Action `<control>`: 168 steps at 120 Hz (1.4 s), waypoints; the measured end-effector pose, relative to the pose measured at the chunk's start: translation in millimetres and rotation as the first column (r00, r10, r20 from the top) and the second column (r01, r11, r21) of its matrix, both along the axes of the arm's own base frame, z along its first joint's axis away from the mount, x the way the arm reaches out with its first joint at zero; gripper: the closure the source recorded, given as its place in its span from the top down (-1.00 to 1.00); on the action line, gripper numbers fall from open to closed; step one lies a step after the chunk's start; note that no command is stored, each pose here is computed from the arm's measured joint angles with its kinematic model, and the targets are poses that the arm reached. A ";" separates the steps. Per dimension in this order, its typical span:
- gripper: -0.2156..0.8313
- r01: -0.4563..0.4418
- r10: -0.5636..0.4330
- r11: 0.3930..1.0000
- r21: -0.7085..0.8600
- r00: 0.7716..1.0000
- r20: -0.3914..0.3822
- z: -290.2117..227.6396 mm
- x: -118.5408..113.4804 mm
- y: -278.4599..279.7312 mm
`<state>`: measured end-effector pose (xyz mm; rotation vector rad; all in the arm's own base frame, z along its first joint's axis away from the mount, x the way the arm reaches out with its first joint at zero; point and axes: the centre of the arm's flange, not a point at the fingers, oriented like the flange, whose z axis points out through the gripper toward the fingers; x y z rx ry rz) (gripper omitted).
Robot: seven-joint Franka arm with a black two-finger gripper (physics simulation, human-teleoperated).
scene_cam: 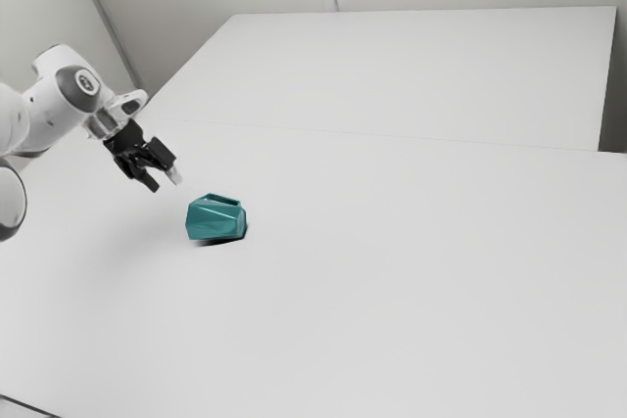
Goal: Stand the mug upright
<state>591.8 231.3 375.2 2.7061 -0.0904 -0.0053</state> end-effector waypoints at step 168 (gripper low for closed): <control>-0.81 0.133 -0.031 0.848 -0.513 0.979 0.202 -89.9 -0.5 -18.5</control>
